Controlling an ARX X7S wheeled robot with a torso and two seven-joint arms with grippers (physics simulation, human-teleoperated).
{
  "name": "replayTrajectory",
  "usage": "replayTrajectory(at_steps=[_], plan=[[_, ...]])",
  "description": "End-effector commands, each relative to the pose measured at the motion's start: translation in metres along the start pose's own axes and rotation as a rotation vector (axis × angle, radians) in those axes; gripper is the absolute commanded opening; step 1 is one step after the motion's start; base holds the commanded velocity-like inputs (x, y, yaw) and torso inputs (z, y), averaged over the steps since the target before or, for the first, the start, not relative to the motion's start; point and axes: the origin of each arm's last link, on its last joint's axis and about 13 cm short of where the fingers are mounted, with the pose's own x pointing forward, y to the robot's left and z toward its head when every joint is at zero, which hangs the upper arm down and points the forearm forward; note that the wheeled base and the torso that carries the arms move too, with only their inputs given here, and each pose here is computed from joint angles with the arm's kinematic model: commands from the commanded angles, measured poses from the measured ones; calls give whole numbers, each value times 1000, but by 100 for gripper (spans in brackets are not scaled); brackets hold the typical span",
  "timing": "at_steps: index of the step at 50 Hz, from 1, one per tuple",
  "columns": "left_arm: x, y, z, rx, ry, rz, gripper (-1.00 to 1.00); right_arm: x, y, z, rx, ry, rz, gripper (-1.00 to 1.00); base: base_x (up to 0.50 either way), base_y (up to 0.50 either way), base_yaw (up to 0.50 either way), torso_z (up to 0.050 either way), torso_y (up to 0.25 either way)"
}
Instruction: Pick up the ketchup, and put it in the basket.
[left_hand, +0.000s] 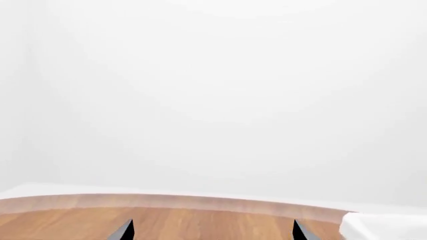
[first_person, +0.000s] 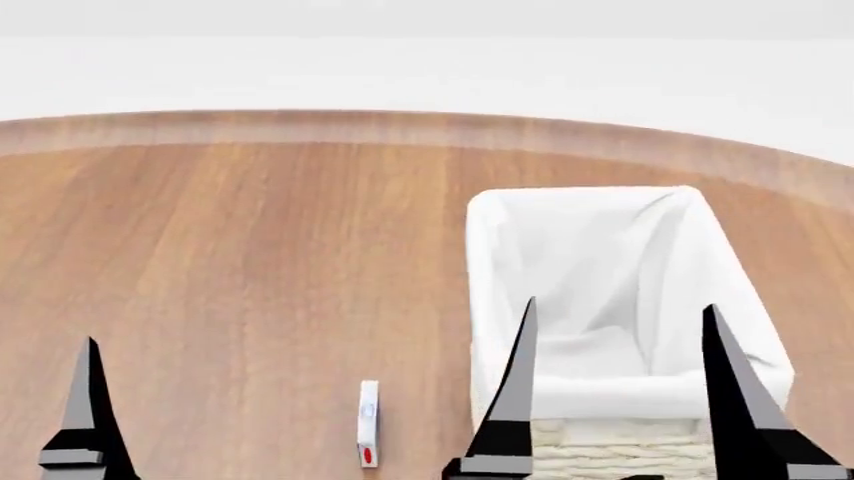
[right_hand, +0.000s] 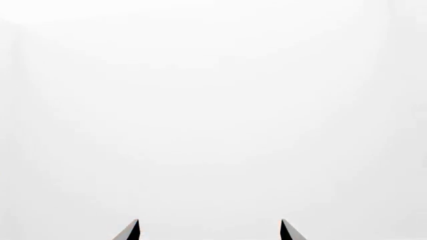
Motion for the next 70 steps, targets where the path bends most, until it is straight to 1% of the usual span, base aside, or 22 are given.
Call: replayTrajectory(at_steps=[1,4,6,7,8,9,15,28,30,31,32,35,37,38,39,47,50,53,57,70], plan=[[2,2,-1,18,-17,5,100,2,-3,-1,-13,-18,-37,100,0,0,0,0,0],[2,2,-1,19,-19,6,100,1,-4,1,8,-38,-39,100,0,0,0,0,0],[2,2,-1,17,-18,6,100,1,-4,1,-20,-33,-35,100,0,0,0,0,0],[2,2,-1,18,-18,6,100,1,-4,1,-10,-35,-36,100,0,0,0,0,0],[2,2,0,18,-18,6,100,2,-4,0,-18,-31,-30,100,0,0,262,0,0],[2,2,-1,19,-18,6,100,1,-3,0,-32,-34,-19,100,0,0,500,0,0],[2,2,-1,20,-17,6,100,1,-2,0,-45,-28,-6,100,0,0,500,0,0],[2,2,1,20,-16,7,100,1,-3,-1,-44,-19,1,100,0,0,500,0,0],[2,2,0,20,-16,8,100,2,-3,-2,-28,-10,0,100,0,0,480,0,0],[2,2,0,21,-14,7,100,2,-2,-2,9,-6,6,100,0,0,0,0,0],[2,2,-1,19,-15,7,100,2,-3,-3,-5,-8,6,100,0,0,0,0,0],[2,2,0,21,-15,7,100,1,-2,-2,5,-23,7,100,0,0,0,0,0],[2,2,0,20,-14,7,100,0,-2,-2,50,-16,4,100,1,-10,0,0,0],[2,2,-1,21,-14,7,100,0,-3,-2,37,-21,9,100,-6,-462,0,0,0],[2,2,-1,21,-13,6,100,0,-3,-2,51,-30,6,100,-27,-509,0,0,0],[2,1,-1,21,-16,4,100,0,-2,-2,46,-28,6,100,-26,-509,0,0,0],[2,1,-1,18,-20,3,100,1,-2,-3,24,-14,17,100,-23,-508,0,0,0],[2,1,-1,24,-20,2,100,1,-1,-3,15,-15,20,100,0,0,0,0,0],[1,2,0,9,-18,-1,100,0,-1,-2,11,-15,23,100,0,0,0,0,0],[1,2,1,-10,-20,-2,100,0,0,-2,10,-16,28,100,0,0,0,50,0]])
